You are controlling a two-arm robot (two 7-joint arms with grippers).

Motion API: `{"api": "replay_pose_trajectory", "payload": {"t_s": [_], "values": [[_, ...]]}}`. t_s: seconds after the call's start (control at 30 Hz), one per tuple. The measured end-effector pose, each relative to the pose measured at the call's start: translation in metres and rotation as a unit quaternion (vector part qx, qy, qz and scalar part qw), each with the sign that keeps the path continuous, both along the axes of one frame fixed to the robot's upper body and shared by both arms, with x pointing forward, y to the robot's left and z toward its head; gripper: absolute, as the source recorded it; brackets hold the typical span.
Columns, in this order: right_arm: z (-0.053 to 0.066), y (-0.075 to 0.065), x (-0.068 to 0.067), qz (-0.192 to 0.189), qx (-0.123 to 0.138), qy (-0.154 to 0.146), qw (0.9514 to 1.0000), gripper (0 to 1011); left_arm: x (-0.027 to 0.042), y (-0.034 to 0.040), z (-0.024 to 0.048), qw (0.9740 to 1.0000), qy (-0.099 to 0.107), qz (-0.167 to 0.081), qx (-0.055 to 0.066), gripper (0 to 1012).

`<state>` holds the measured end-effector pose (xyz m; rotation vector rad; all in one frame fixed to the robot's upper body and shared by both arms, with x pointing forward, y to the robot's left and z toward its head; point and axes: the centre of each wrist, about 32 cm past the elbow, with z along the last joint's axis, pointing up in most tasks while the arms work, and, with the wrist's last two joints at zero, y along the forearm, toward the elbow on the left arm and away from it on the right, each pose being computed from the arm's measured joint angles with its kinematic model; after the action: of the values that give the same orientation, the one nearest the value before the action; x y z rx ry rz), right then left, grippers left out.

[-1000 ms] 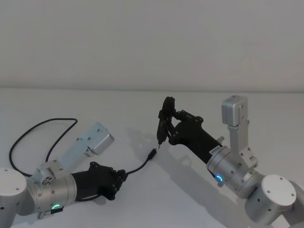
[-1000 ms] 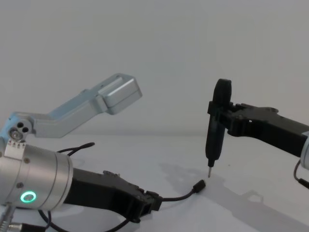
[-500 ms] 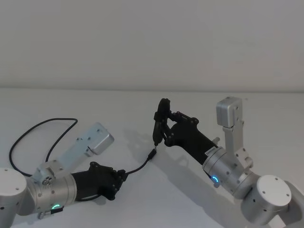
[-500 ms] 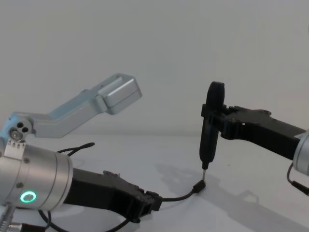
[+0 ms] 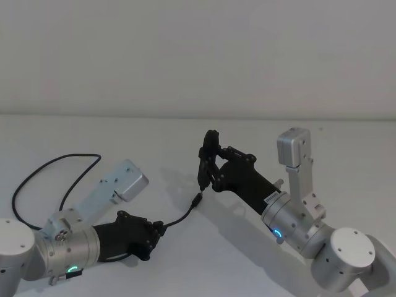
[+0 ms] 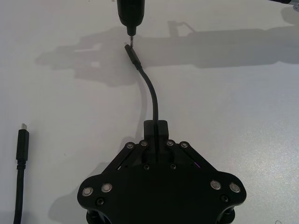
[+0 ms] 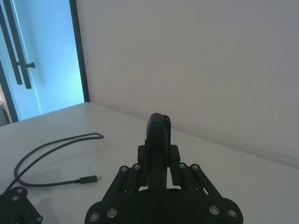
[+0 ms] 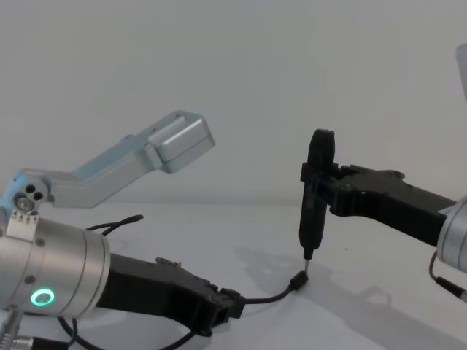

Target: Pick up the data cable with the one hand.

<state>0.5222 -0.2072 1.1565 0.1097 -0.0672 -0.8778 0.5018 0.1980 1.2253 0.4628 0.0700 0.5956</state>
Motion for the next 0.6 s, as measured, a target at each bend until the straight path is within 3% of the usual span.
{"api": "replay_pose_trajectory", "payload": {"t_s": [0.6], "values": [[-0.0029,-0.002,0.0028,0.0,-0.003,-0.002,1.0,274,0.0,0.0,0.0,1.0,0.0,0.0,0.0,40]]}}
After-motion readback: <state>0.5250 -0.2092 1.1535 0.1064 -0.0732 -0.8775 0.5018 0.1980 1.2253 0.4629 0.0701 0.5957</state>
